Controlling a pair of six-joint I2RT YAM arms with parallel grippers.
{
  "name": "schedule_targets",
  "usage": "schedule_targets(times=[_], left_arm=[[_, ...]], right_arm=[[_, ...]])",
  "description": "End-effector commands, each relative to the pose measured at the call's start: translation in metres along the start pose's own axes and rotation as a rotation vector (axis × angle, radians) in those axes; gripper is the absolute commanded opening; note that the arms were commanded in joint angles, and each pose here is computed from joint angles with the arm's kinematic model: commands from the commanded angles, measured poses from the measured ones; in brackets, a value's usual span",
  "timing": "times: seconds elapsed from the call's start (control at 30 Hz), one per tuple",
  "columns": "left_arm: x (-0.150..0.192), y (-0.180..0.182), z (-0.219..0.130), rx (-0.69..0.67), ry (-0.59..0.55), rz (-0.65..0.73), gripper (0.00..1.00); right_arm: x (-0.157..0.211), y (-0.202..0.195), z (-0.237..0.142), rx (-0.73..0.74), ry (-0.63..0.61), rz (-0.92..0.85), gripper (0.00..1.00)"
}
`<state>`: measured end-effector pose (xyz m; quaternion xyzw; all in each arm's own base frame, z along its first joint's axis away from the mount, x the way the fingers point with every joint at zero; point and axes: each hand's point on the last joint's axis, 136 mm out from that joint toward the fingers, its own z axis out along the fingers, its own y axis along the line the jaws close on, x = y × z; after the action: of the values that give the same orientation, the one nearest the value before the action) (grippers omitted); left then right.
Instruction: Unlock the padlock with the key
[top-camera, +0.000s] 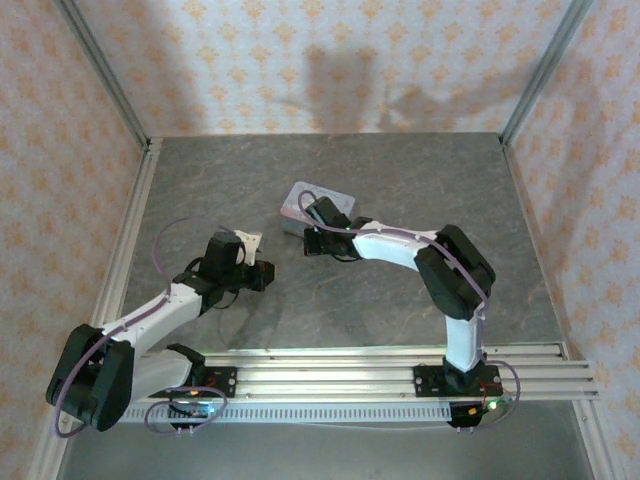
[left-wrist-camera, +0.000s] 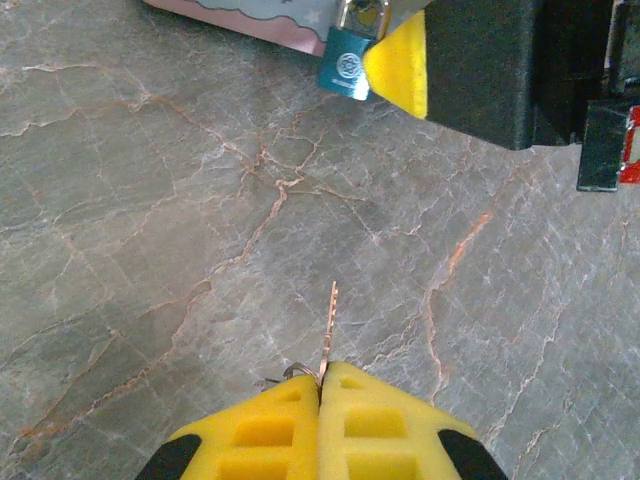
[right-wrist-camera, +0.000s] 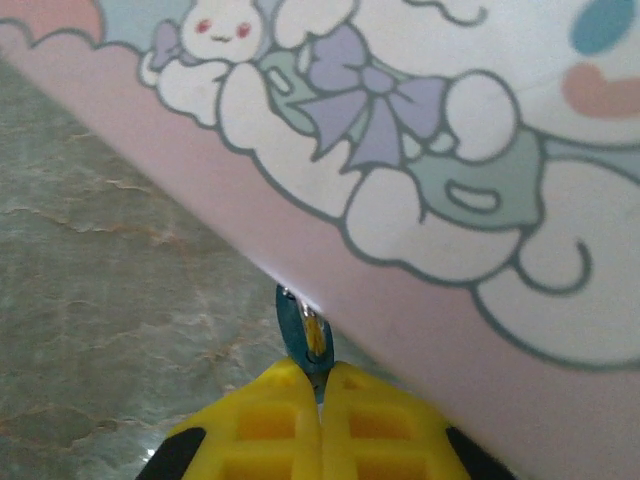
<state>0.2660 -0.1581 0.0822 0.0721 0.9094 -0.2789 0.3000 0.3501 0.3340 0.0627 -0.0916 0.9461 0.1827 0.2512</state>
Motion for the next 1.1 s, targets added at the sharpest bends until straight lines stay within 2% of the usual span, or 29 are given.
schedule_targets(times=[0.0,0.27,0.57,1.07], left_arm=[[-0.009,-0.008,-0.003,0.023,-0.016,0.037,0.0],[-0.011,-0.005,-0.002,0.0,-0.011,0.013,0.0],[-0.009,-0.006,0.001,0.014,0.004,0.018,0.0],[-0.01,-0.004,0.003,0.008,0.005,0.036,0.0]], right_arm=[[-0.007,-0.028,-0.024,0.153,-0.05,0.052,0.04],[-0.013,-0.038,-0.036,0.277,-0.124,0.043,0.24],[-0.015,-0.03,-0.016,0.312,-0.141,0.021,0.41],[-0.027,-0.042,0.013,0.428,-0.186,0.077,0.46]])
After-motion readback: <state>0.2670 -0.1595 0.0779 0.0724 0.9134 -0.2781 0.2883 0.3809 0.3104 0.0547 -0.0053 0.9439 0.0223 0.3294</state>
